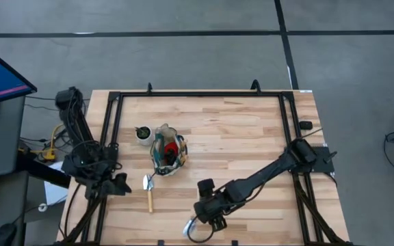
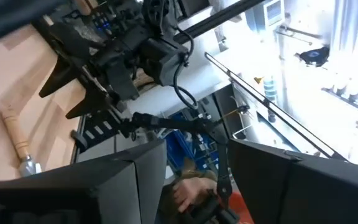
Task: Pick & Place Garden tools in Gardening bag
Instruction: Put the trowel into the gardening bag
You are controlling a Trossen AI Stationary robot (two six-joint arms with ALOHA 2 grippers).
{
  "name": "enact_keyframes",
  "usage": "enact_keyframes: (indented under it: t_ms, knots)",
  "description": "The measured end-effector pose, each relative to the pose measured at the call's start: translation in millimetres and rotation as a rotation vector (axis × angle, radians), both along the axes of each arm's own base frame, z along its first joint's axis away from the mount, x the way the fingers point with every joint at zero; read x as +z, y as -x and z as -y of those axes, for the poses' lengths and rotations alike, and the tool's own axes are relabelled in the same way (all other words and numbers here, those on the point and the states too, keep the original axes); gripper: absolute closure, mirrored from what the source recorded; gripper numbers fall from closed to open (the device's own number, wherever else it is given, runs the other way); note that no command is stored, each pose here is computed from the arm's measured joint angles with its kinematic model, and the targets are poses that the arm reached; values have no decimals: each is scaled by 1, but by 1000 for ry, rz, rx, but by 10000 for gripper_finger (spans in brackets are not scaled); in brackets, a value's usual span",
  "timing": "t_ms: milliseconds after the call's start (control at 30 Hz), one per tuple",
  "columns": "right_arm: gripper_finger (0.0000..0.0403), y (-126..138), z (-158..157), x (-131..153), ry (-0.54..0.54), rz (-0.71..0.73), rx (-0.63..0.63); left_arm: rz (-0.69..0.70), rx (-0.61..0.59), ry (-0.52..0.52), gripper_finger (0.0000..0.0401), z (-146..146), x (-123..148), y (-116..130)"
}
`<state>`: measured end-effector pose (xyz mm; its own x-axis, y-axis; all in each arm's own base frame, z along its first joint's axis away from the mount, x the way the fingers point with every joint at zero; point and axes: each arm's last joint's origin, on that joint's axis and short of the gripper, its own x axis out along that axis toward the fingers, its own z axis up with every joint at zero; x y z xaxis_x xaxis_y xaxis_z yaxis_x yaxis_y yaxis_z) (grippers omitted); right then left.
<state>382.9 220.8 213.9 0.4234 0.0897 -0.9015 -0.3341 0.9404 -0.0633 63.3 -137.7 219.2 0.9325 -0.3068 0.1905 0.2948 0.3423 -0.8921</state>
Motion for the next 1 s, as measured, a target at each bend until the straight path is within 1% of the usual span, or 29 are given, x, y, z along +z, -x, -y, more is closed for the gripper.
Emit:
enact_keyframes:
  t_ms: [133, 267, 333, 400, 433, 500, 600, 667, 733, 800, 900, 1000]
  knots:
    - [112, -1, -2, -8, 0, -26, 7, -38, -18, -16, 239, 5, -8, -1]
    - [112, 2, -4, -10, 9, -47, 5, -136, -118, -11, 238, 14, -25, -2]
    - [112, 2, -4, -10, 9, -52, -4, -177, -120, -14, 238, 19, -32, -5]
    - [112, 3, -4, -9, 3, -52, -14, -179, -116, -31, 238, 26, -29, -11]
    - [112, 3, -4, -8, 0, -51, -19, -167, -124, -57, 238, 31, -26, -15]
    - [112, 3, -4, -8, -1, -51, -26, -115, -147, -144, 238, 40, -15, -26]
    - [112, 3, -4, -8, -1, -51, -27, 43, -181, -328, 238, 56, 13, -42]
    - [112, 4, -4, -8, 1, -55, -27, 160, -158, -465, 238, 63, 32, -50]
    - [112, 4, -4, -8, 1, -55, -27, 243, -114, -587, 238, 66, 51, -54]
    - [112, 4, -3, -8, 4, -63, -32, 261, -74, -692, 238, 64, 68, -55]
    - [112, 6, -3, -9, 1, -78, -56, 210, -64, -851, 238, 57, 90, -52]
    - [112, 7, -2, -9, 4, -97, -66, 148, -67, -952, 238, 49, 114, -53]
